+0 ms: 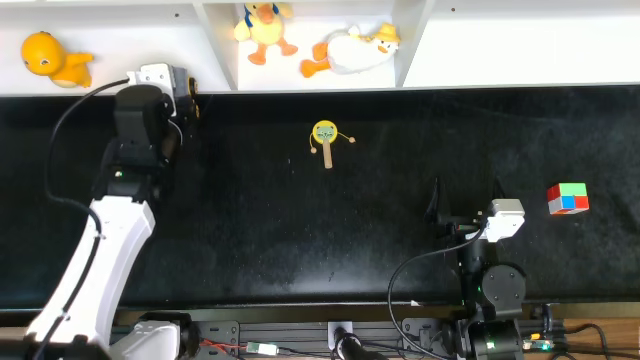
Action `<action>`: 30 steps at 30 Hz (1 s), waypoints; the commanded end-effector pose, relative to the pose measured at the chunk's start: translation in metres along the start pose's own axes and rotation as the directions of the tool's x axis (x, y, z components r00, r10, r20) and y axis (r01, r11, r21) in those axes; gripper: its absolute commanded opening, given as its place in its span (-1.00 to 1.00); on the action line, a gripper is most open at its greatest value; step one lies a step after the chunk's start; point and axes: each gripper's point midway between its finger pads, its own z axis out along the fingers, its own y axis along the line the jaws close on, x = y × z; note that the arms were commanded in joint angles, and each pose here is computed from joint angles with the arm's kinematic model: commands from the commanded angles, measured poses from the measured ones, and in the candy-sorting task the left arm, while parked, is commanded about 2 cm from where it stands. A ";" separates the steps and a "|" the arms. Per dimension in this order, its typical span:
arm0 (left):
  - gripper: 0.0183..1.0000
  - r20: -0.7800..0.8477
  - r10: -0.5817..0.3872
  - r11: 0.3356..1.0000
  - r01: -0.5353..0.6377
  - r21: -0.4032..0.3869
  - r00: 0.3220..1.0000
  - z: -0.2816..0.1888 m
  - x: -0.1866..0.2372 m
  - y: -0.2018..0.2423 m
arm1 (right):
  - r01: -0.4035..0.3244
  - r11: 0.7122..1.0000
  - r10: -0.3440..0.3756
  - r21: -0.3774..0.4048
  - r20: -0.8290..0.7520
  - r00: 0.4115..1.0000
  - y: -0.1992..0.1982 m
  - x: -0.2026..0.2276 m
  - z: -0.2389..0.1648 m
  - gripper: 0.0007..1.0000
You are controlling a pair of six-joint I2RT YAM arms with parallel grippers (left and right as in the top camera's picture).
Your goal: Store Toys
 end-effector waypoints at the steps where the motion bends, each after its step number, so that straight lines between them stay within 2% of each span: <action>1: -0.22 0.012 -0.022 0.999 0.022 -0.039 1.000 0.024 -0.024 0.009 | -0.005 1.000 0.005 0.000 0.000 1.000 0.000 0.003 0.000 0.99; 10: -0.24 0.004 -0.001 0.999 0.001 -0.047 1.000 0.076 -0.064 0.002 | -0.005 1.000 0.005 0.000 0.000 1.000 0.000 0.003 0.000 0.99; 19: -0.22 -0.061 0.005 0.998 -0.008 -0.056 0.998 0.091 -0.051 0.002 | -0.005 1.000 0.005 0.000 0.000 1.000 0.000 0.003 0.000 0.99; 20: 0.03 -0.065 0.009 0.998 -0.013 -0.060 0.998 0.092 -0.050 0.003 | -0.005 1.000 0.005 0.000 0.000 1.000 0.000 0.003 0.000 0.99; 21: 0.75 -0.065 0.013 0.998 -0.017 -0.060 0.998 0.092 -0.050 0.003 | -0.005 1.000 0.005 0.000 0.000 1.000 0.000 0.003 0.000 0.99; 22: 0.99 -0.066 0.013 0.998 -0.017 -0.059 0.998 0.092 -0.050 0.003 | -0.005 1.000 0.005 0.000 0.000 1.000 0.000 0.003 0.000 0.99; 30: 1.00 -0.078 0.035 0.997 -0.041 -0.070 0.996 0.066 -0.046 0.011 | -0.005 1.000 0.005 0.000 0.000 1.000 0.000 0.003 0.000 0.99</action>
